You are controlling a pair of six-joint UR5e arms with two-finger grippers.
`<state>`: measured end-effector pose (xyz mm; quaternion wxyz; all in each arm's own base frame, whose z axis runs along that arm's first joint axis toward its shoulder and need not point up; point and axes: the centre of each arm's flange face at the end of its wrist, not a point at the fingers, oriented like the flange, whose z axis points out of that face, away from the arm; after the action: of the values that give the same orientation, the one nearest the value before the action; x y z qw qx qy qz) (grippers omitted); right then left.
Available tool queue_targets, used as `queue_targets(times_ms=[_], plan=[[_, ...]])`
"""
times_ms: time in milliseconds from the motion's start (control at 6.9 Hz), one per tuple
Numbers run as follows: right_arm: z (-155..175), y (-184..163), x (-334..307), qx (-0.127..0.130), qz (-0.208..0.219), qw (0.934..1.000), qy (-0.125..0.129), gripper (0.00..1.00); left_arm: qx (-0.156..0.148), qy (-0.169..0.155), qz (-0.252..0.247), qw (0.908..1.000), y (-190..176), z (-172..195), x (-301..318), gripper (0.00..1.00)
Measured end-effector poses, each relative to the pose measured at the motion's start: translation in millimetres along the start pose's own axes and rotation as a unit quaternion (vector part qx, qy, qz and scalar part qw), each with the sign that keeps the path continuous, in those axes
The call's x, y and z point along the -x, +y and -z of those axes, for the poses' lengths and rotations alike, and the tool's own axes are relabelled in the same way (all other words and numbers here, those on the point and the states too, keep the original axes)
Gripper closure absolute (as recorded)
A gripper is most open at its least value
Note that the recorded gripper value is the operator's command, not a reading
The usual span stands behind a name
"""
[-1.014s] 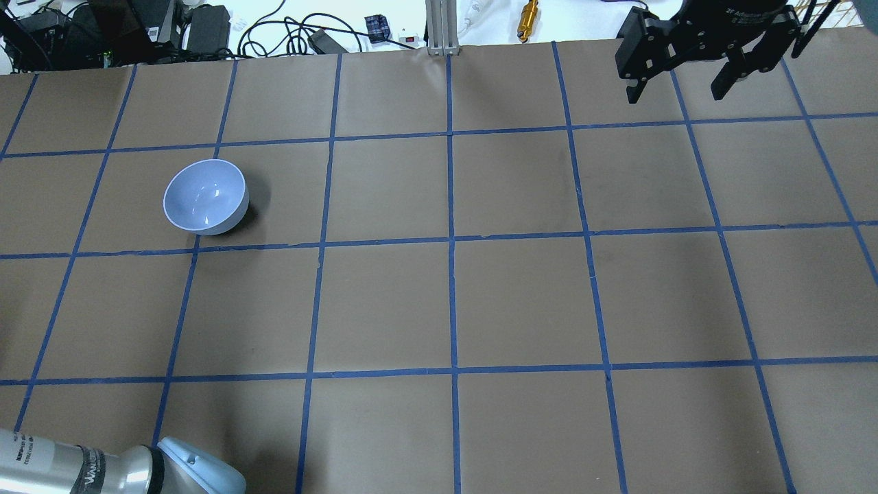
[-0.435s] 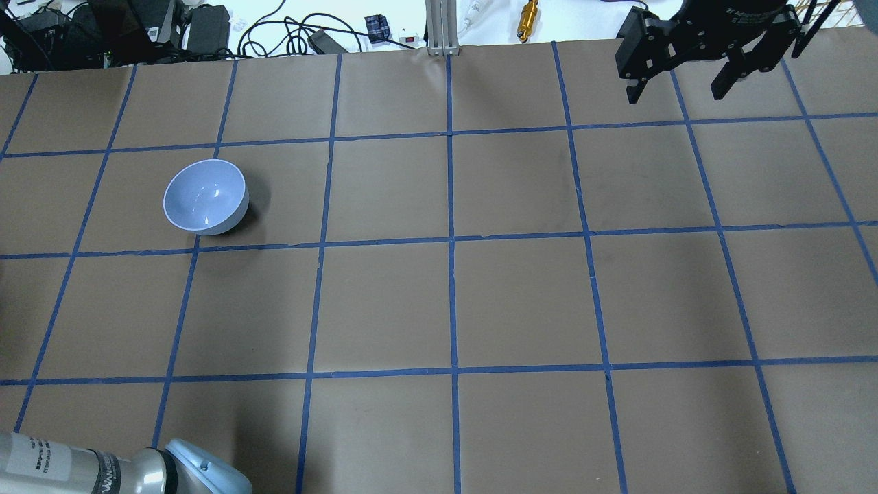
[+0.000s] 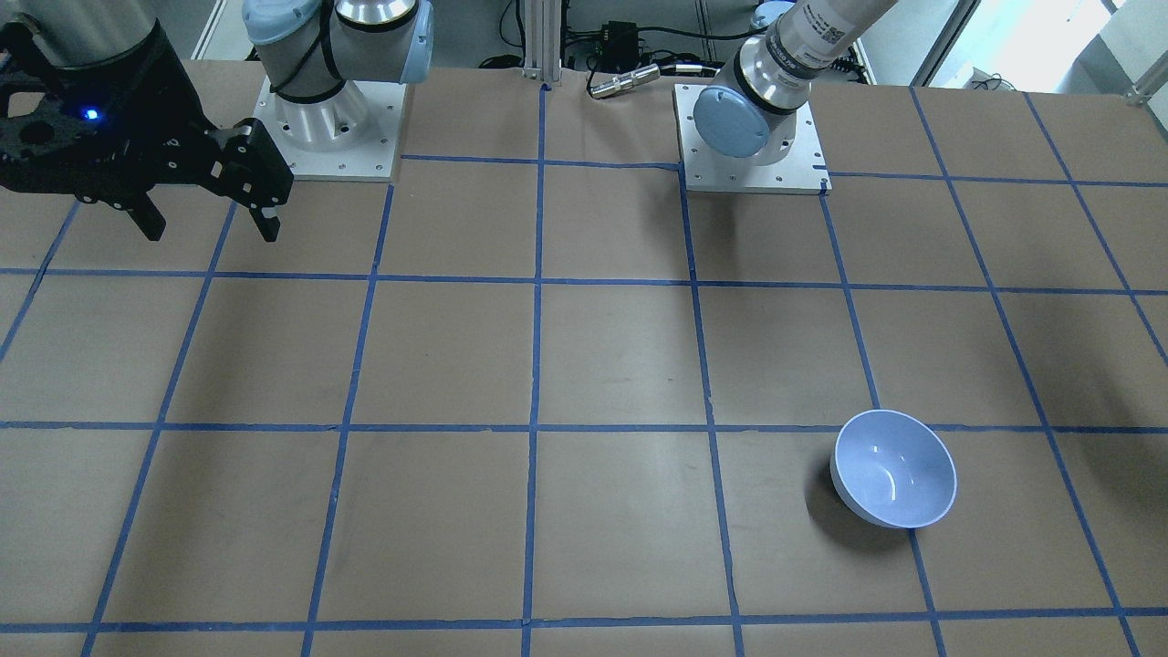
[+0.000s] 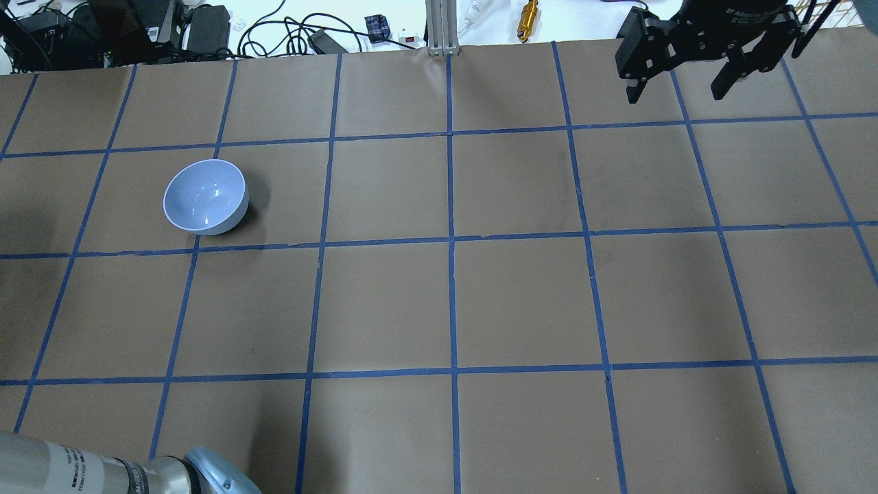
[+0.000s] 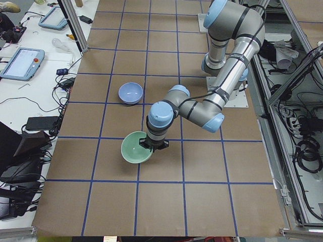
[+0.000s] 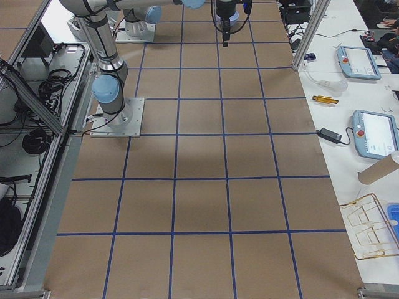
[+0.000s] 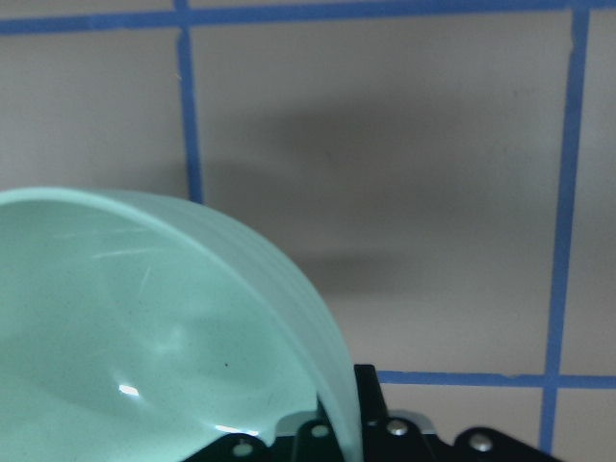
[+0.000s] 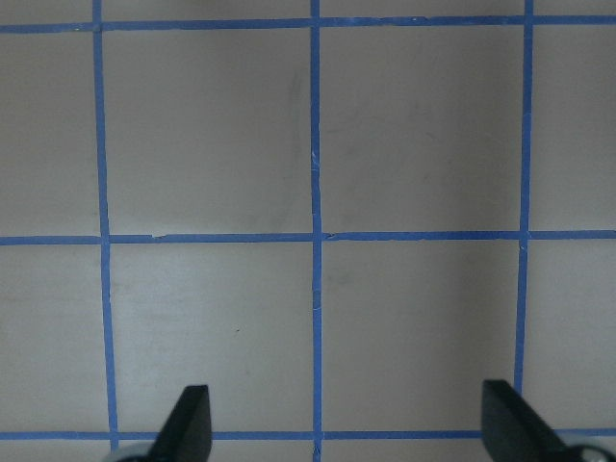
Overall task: Stack green bowl on blue bowl
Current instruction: 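Lift the green bowl and carry it over the blue bowl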
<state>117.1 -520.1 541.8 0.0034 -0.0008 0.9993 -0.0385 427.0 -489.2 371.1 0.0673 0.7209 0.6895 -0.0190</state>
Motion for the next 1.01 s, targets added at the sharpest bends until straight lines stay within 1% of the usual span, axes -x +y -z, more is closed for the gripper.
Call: queue_targets(times_ms=[145,290,435,580,725,870,1014], plan=[[0.2,0.2,0.0,0.0,0.0,1.0,0.0,0.0,0.0,-0.006,-0.02,0.9998,-51.1,20.1,38.3,1.0],[0.3,0.2,0.1,0.0,0.0,1.0,0.0,0.0,-0.003,-0.012,-0.039,0.9992,-109.3,30.2,73.8,1.0],[0.3,0.2,0.1,0.0,0.0,1.0,-0.001,0.0,-0.012,-0.013,-0.047,0.9987,-170.5,30.6,102.9,1.0],[0.3,0.2,0.2,0.0,0.0,1.0,-0.001,0.0,-0.022,-0.008,-0.044,0.9988,-232.7,25.1,122.9,1.0],[0.4,0.2,0.1,0.0,0.0,1.0,-0.001,0.0,-0.03,-0.004,-0.037,0.9988,-284.1,10.0,132.0,1.0],[0.3,0.1,0.1,0.0,0.0,1.0,-0.001,0.0,-0.032,-0.006,-0.03,0.999,-314.2,-11.1,130.1,1.0],[0.1,0.1,0.0,0.0,0.0,1.0,0.0,0.0,-0.03,-0.01,-0.025,0.9992,-331.5,-35.0,118.2,1.0]])
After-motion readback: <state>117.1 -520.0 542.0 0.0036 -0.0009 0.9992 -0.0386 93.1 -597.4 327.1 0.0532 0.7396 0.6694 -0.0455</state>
